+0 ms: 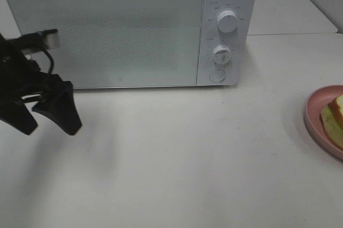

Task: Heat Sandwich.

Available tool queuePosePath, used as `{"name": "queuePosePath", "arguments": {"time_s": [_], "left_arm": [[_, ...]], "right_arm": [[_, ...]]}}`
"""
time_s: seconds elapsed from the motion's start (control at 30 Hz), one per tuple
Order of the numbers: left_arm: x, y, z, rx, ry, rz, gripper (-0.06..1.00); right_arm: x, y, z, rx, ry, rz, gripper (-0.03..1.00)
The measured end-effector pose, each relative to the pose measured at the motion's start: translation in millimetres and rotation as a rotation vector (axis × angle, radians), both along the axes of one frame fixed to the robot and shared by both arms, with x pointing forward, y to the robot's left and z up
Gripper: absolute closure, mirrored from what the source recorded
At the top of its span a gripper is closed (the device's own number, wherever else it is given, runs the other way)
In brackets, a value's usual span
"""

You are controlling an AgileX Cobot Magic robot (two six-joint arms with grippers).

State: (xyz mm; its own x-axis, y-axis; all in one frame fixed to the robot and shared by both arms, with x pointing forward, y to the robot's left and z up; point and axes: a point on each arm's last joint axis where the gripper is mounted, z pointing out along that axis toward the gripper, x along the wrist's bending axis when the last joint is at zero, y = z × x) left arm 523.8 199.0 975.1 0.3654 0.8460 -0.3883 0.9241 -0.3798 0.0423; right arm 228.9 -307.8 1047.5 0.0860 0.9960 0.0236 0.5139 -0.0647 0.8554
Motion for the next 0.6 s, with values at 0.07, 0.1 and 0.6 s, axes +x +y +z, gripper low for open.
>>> {"name": "queuePosePath", "arguments": {"time_s": [0.07,0.1,0.6], "left_arm": [[-1,14,11,0.043,-0.025,0.043,-0.02],[-1,14,11,0.043,-0.025,0.043,-0.02],[-58,103,56,0.256,-0.188,0.421,-0.03]], "right_arm": [[0,0,0,0.0,0.0,0.0,0.21],[0,0,0,0.0,0.0,0.0,0.21],[0,0,0,0.0,0.0,0.0,0.21]]}}
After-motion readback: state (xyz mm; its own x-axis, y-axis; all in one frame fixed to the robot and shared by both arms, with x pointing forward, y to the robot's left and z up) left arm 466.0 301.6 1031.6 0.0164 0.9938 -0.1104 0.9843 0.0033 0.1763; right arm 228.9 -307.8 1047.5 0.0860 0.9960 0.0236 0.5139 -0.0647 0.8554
